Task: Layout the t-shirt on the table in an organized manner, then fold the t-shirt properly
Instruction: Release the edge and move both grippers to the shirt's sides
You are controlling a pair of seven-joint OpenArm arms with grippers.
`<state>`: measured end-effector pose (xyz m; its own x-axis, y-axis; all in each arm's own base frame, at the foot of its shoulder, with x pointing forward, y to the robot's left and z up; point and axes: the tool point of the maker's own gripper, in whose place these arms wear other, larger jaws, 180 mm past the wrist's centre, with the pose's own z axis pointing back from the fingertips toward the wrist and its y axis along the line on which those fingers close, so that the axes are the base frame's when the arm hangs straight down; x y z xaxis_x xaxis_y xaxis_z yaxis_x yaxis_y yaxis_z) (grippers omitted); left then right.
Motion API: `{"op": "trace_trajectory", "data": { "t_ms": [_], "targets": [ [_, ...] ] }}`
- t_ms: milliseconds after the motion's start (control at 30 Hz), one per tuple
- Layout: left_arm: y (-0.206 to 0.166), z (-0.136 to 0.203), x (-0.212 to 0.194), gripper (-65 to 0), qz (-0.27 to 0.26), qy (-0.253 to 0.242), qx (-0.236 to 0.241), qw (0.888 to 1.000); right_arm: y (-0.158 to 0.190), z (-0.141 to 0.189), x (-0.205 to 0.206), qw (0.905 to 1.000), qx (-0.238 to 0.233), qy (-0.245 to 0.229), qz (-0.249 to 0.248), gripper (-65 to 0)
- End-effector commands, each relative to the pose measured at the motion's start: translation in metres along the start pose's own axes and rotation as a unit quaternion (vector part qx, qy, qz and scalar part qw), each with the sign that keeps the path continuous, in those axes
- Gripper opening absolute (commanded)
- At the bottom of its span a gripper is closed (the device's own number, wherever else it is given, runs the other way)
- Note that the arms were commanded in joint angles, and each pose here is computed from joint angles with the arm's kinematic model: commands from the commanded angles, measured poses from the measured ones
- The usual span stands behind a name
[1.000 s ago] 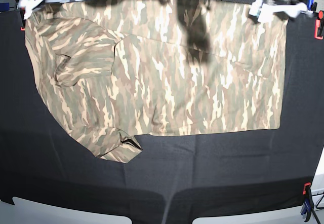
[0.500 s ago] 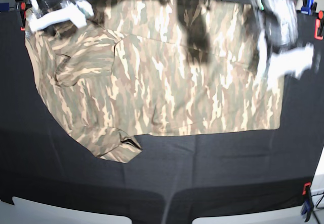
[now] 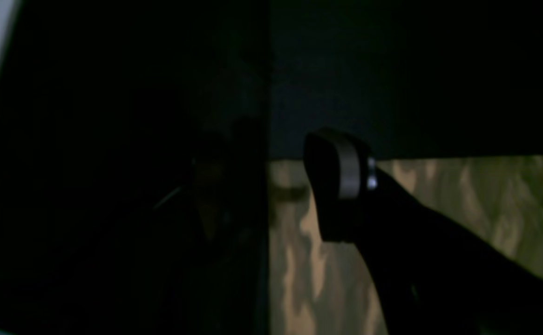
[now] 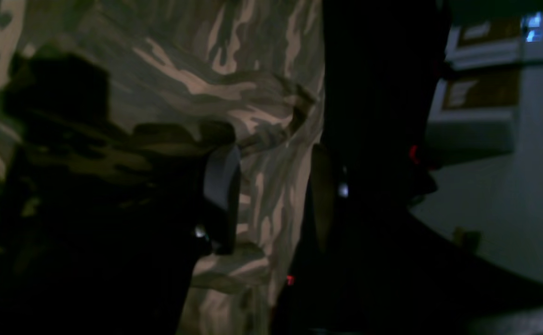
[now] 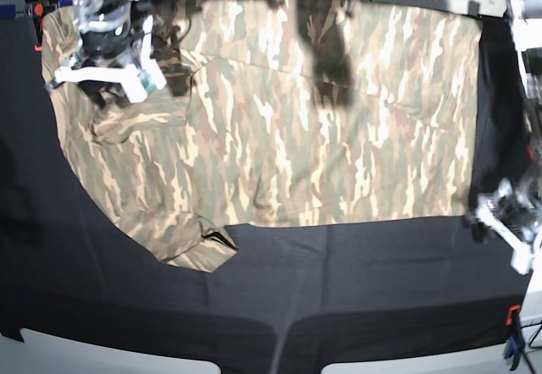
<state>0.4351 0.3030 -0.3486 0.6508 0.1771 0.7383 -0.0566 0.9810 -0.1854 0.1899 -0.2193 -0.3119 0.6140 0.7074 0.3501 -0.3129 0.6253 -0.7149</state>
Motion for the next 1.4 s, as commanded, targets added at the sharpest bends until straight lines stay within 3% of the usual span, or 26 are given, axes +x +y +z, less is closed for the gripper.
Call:
{"op": "trace_trajectory", "data": {
  "t_ms": [0, 100, 200, 300, 733, 967, 1200, 1367],
  "targets": [
    [0.014, -0.001, 0.022, -35.8, 0.024, -0.019, -0.005, 1.0, -0.009, 0.001, 0.006, 0.9998, -0.015, -0.013, -0.009, -40.4],
    [0.024, -0.017, 0.007, -35.8, 0.093, 0.015, -0.06, 0.994, -0.008, 0.001, 0.006, 0.9998, -0.012, -0.009, -0.016, -40.4],
    [0.027, -0.019, -0.001, -35.8, 0.142, 0.001, -0.11, 0.984, -0.007, 0.001, 0.006, 0.9997, -0.011, -0.009, -0.018, -40.4],
    [0.034, -0.022, -0.017, -35.8, 0.175, -0.007, -0.108, 0.979, -0.007, 0.001, 0.006, 0.9997, -0.01, -0.009, -0.018, -40.4],
    [-0.043, -0.047, -0.079, -35.8, 0.181, 0.079, -0.17, 0.965, -0.007, 0.001, 0.007, 0.9997, -0.011, -0.013, -0.018, -40.4],
    [-0.046, -0.048, -0.078, -36.2, 0.18, 0.077, -0.172, 0.965, -0.013, 0.002, 0.008, 0.9995, -0.026, -0.015, -0.01, -40.4],
    [-0.032, -0.042, -0.08, -48.5, 0.175, 0.09, -0.163, 0.967, -0.013, 0.002, 0.009, 0.9994, -0.027, -0.017, -0.009, -40.4],
    [-0.019, -0.04, -0.068, -64.9, 0.186, 0.06, -0.153, 0.969, -0.012, 0.002, 0.02, 0.9985, -0.023, -0.048, -0.016, -40.4]
  ]
}}
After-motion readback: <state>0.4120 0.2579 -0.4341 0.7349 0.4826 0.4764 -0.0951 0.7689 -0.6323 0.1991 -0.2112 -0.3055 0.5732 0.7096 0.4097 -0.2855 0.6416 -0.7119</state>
